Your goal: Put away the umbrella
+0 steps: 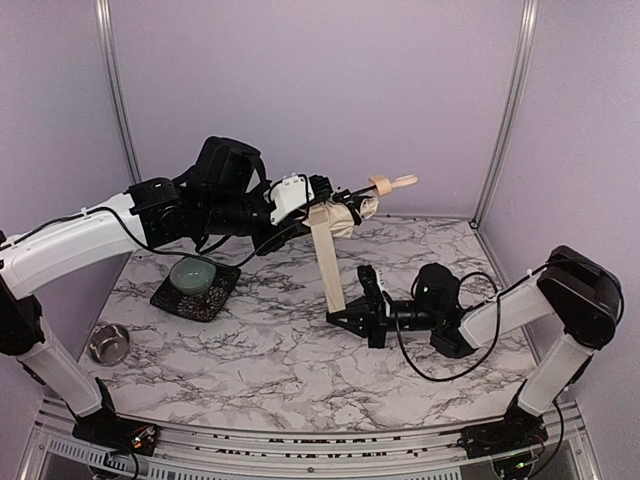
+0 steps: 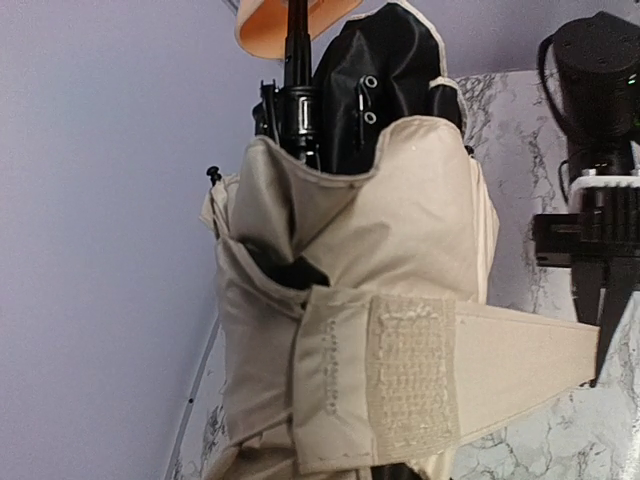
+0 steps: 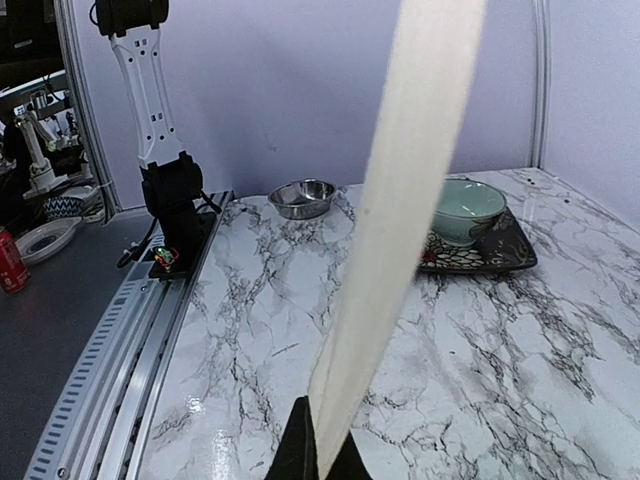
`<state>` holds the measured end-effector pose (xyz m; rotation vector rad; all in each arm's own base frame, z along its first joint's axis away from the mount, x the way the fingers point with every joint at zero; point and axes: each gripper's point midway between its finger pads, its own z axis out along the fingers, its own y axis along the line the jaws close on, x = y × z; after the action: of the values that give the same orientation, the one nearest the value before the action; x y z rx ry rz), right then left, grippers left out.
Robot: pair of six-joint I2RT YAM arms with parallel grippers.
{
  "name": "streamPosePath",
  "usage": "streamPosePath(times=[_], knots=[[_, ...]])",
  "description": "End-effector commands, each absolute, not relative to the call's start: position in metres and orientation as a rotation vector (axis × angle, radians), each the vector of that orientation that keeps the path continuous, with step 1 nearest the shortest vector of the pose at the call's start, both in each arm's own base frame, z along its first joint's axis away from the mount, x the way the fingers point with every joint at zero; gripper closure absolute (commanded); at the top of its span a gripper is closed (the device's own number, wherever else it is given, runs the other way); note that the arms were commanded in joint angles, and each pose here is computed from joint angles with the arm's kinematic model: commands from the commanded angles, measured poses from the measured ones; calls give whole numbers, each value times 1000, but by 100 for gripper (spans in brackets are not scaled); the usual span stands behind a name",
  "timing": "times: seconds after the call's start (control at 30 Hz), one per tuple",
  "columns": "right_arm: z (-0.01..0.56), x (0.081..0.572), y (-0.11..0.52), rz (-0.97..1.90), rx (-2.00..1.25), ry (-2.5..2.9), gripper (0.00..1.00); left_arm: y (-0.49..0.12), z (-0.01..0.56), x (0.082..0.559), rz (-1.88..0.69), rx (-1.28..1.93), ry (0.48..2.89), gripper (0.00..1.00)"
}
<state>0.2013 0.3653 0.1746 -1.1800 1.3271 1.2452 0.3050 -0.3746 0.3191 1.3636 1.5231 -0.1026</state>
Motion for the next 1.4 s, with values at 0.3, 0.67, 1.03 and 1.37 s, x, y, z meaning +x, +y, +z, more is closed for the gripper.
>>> streamPosePath(times=[0.3, 0.67, 1.03, 1.37], knots=[[289, 377, 329, 828, -1090, 1129, 100, -406, 293, 102, -923, 1839, 1240, 100], [372, 272, 363, 753, -1324, 780, 100, -398, 130, 98, -903, 2135, 1611, 100], [354, 228, 369, 545, -1284, 788, 100, -394, 109, 126, -893, 2031, 1775, 100], [296, 160, 365, 648, -1267, 807, 100, -402, 118, 147, -1057, 1856, 1809, 100]])
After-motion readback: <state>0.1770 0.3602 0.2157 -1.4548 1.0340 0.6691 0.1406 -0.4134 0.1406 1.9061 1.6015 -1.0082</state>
